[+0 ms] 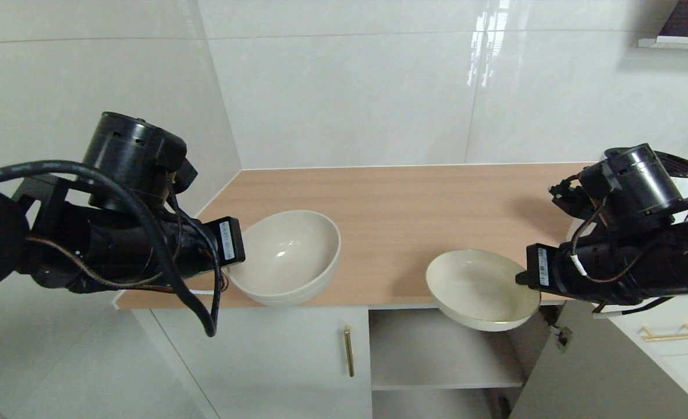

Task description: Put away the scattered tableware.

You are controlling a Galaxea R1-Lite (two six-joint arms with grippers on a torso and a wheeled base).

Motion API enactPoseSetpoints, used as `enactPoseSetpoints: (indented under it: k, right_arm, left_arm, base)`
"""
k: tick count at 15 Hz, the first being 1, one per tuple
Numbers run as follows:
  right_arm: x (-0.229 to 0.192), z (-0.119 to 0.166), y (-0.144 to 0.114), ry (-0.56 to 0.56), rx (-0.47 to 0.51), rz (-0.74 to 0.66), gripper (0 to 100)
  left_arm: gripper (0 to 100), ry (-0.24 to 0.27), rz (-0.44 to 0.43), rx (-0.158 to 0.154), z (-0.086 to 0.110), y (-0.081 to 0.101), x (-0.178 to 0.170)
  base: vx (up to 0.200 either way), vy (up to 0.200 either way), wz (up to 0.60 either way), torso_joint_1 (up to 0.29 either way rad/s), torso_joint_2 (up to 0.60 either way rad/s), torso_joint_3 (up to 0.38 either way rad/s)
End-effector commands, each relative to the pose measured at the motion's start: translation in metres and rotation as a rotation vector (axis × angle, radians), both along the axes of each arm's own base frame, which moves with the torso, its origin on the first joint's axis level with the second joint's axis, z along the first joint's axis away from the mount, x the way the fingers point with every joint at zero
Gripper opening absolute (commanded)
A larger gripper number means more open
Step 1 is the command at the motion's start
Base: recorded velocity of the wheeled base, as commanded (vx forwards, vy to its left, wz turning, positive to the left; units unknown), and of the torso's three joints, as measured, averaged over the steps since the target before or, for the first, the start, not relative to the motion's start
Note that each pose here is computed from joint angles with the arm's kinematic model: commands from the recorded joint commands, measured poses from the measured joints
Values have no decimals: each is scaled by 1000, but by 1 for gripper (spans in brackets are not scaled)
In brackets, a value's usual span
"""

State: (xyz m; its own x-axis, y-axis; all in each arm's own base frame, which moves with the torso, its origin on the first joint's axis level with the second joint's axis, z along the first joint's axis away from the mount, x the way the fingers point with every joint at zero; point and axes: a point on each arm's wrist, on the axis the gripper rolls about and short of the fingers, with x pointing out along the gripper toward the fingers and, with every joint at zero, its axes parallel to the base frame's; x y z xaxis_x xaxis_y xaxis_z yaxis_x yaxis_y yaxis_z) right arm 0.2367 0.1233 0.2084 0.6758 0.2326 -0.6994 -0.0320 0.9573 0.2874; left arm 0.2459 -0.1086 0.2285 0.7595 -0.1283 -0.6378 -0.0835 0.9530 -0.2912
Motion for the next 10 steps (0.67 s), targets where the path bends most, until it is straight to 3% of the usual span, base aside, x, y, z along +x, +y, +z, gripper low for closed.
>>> enactPoseSetpoints:
  k: [1,5,10]
  right_arm:
    - [-13,0,-6,-2,3,-1,0]
    - [-16,-6,-9,15,-10,-5,0]
    - [-13,-11,-8,31,-22,-8,0]
  left_arm:
    - [0,-9,-3,-5,3,1,-5]
    - [0,19,-23,8,-6,-6,-3]
    - [0,27,-29,13,-8,-8,-4]
  base:
    - [0,0,0,0,0,0]
    - [-200,0,0,6,4,0]
    - [0,0,0,0,0,0]
